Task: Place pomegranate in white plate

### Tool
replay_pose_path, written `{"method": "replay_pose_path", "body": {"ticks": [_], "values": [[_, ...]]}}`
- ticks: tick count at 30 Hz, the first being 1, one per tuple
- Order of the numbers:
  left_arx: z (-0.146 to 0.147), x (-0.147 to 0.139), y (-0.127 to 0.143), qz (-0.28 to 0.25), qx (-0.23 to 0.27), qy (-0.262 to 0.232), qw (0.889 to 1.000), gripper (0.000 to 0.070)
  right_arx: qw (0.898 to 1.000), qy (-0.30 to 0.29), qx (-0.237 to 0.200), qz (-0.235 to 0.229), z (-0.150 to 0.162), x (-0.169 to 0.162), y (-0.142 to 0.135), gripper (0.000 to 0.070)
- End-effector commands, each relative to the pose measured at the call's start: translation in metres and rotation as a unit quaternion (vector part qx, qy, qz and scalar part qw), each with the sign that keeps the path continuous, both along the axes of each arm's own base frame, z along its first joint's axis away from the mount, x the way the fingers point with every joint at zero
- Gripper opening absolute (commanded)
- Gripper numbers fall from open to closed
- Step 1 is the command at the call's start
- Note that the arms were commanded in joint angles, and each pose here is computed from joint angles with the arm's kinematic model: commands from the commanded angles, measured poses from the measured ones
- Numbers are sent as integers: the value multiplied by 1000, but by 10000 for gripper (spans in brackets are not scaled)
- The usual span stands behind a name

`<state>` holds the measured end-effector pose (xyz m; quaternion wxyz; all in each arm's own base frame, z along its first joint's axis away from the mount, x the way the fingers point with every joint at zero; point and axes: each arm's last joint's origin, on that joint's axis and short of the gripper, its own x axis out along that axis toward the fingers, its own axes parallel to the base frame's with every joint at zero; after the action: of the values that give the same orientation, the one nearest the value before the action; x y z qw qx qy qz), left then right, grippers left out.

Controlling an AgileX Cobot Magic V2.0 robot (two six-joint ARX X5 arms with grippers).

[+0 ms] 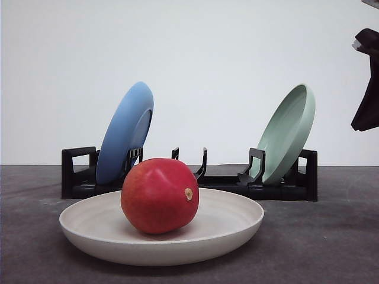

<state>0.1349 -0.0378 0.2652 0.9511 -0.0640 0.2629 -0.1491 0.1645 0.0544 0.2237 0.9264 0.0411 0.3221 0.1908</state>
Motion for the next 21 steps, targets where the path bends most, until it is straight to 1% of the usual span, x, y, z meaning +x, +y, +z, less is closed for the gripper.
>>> {"method": "replay_pose_path", "body": {"ticks": [1, 8, 11, 14, 21], "values": [[3, 1, -1, -2, -2, -10, 1000, 0, 1000, -8, -1, 5, 1, 2, 1, 31], [3, 0, 0, -1, -2, -12, 1000, 0, 1000, -28, 5, 5, 5, 4, 2, 31], [-2, -4, 4, -14, 34, -42, 998, 0, 999, -34, 7, 4, 6, 5, 2, 31], [-15, -10, 10, 3, 31, -67, 997, 0, 999, -45, 10, 4, 8, 6, 3, 31], [-58, -25, 27, 69, 28, -117, 990, 0, 998, -58, 14, 4, 10, 7, 3, 31]]}}
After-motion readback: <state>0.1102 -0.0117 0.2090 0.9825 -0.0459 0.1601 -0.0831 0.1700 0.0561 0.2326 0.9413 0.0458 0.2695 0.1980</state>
